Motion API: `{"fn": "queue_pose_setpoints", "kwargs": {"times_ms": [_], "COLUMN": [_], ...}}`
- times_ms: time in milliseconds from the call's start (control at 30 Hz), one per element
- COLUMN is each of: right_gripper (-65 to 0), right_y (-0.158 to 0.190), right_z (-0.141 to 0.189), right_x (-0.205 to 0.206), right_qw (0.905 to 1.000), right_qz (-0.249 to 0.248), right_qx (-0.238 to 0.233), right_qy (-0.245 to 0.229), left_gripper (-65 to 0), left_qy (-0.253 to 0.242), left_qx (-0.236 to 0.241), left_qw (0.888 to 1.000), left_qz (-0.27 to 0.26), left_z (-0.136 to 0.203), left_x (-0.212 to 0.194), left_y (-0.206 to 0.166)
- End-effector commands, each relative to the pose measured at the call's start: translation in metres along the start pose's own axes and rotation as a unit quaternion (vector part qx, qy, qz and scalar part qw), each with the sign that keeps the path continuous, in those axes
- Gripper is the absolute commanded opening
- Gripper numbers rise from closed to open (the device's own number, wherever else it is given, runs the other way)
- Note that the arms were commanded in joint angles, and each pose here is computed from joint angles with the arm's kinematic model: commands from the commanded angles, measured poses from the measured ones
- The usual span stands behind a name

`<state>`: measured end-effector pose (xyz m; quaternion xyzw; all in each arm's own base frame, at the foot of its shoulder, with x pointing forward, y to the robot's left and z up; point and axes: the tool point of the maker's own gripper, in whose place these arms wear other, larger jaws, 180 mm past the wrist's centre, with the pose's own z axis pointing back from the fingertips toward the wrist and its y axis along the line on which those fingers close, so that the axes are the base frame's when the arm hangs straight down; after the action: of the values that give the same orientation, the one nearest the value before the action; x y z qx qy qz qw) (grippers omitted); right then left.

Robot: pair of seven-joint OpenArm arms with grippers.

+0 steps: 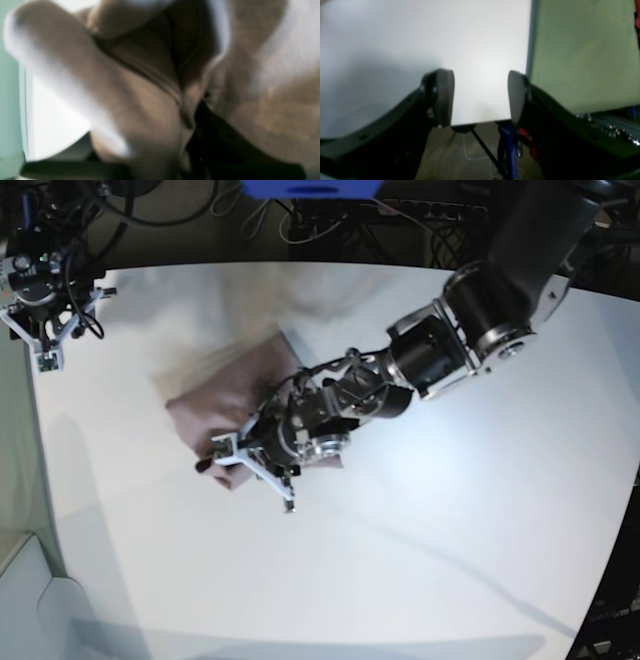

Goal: Layout the t-shirt on the table in an organized manner, then fold the t-shirt properly
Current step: 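Drag the folded bundle with the left gripper and flatten it on the table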

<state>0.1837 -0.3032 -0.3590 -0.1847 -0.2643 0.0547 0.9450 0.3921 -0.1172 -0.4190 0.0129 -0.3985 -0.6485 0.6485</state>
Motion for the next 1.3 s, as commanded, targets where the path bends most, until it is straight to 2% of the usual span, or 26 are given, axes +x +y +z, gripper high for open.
{"fn": "queue_pose_setpoints", "kwargs": {"times_ms": [0, 67, 133, 233, 300, 400, 533, 900, 1067, 1167, 1267], "right_gripper": [-30.2, -30.2, -30.3, -30.3, -30.3, -30.3, -30.3, -30.3, -30.3, -30.3, -30.3], "right_y": [-0.006, -0.006, -0.005, -0.004, -0.004, -0.004, -0.004, -0.003, -0.003, -0.003, -0.003], "right_z": [0.004, 0.004, 0.005, 0.006, 0.006, 0.006, 0.005, 0.005, 0.005, 0.005, 0.005], "right_x": [0.007, 0.001, -0.001, -0.007, -0.007, -0.007, -0.006, -0.002, -0.002, -0.002, -0.003], "right_qw": [0.9998, 0.9999, 0.9999, 1.0, 1.0, 1.0, 1.0, 1.0, 1.0, 1.0, 1.0], "right_qz": [0.002, 0.004, 0.004, 0.007, 0.007, 0.007, 0.006, 0.007, 0.007, 0.007, 0.007], "right_qx": [-0.01, -0.008, -0.008, -0.007, -0.007, -0.007, -0.007, -0.004, -0.004, -0.004, -0.004], "right_qy": [-0.015, -0.008, -0.006, 0.001, 0.001, 0.001, -0.001, -0.005, -0.005, -0.005, -0.004], "left_gripper": [-64.9, -64.9, -64.9, -64.9, -64.9, -64.9, -64.9, -64.9, -64.5, -57.3, -42.4], "left_qy": [-0.029, -0.039, -0.035, -0.02, 0.008, 0.035, 0.049, 0.052, 0.08, 0.078, 0.076], "left_qx": [0.002, -0.015, -0.058, -0.119, -0.14, -0.161, -0.175, -0.17, -0.157, -0.146, -0.133], "left_qw": [0.999, 0.998, 0.992, 0.979, 0.969, 0.958, 0.949, 0.951, 0.949, 0.955, 0.963], "left_qz": [-0.017, -0.056, -0.106, -0.167, -0.204, -0.234, -0.256, -0.255, -0.262, -0.247, -0.22], "left_z": [0.0, -0.002, -0.002, 0.001, 0.002, 0.005, 0.007, 0.007, 0.008, 0.006, 0.007], "left_x": [0.026, 0.037, 0.042, 0.037, 0.026, 0.013, 0.005, 0.004, -0.001, 0.011, 0.015], "left_y": [0.007, -0.006, -0.027, -0.05, -0.057, -0.061, -0.064, -0.061, -0.054, -0.046, -0.033]}}
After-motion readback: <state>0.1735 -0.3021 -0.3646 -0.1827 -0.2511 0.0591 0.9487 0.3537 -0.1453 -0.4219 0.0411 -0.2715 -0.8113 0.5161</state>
